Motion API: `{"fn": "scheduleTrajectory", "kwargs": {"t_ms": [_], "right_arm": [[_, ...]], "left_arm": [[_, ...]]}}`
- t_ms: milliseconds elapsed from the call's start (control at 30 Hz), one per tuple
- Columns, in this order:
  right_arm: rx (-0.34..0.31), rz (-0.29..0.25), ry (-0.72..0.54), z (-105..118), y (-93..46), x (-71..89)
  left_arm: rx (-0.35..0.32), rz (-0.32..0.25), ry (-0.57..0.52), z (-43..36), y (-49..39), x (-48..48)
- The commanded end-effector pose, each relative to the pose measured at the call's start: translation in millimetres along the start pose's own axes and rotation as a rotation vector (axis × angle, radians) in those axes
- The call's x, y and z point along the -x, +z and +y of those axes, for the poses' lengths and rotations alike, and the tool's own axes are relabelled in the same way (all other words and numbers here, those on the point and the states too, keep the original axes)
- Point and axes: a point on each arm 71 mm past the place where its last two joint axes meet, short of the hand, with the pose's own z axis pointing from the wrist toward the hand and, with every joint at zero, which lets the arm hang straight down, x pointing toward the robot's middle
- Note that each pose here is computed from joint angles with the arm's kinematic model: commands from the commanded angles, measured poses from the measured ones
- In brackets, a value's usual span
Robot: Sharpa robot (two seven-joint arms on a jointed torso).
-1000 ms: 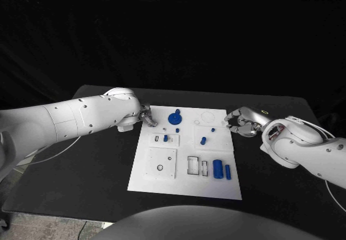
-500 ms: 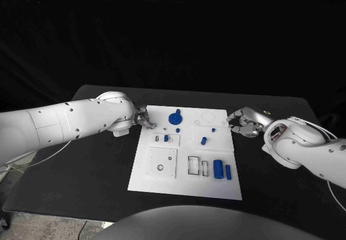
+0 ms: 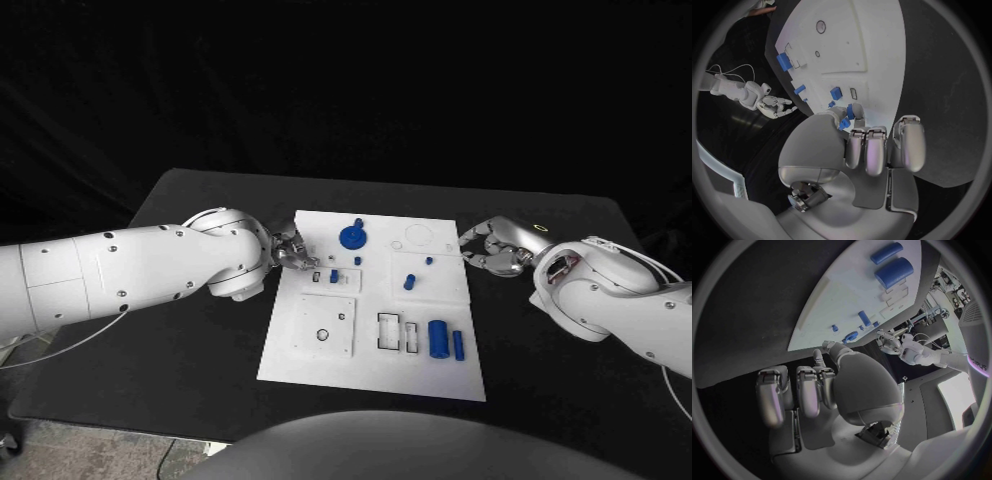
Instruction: Assemble the parts on the task board
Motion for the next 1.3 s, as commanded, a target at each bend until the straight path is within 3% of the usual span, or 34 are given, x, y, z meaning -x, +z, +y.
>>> {"fn": "scheduleTrajectory", "kwargs": {"t_ms": [33, 267, 500, 767, 1300], "right_arm": [[-0.007, 0.012, 0.000, -2.2, -0.9, -1.5], [-0.010, 0.016, 0.006, -3.7, -1.3, -2.6], [-0.014, 0.019, 0.009, -5.3, -1.6, -2.7], [-0.016, 0.022, 0.012, -5.7, -1.5, -3.1], [-0.018, 0.029, 0.015, -5.6, -0.9, -4.6]], "left_arm": [[-0.024, -0.057, -0.005, -3.2, -2.8, -3.2], [-0.015, -0.030, 0.015, 1.0, -1.0, -18.9], [-0.007, -0.014, 0.024, 3.9, 1.1, -27.9], [-0.003, -0.012, 0.037, 3.9, 2.4, -30.5], [0.011, 0.045, 0.079, 7.1, 3.2, -34.3]]}}
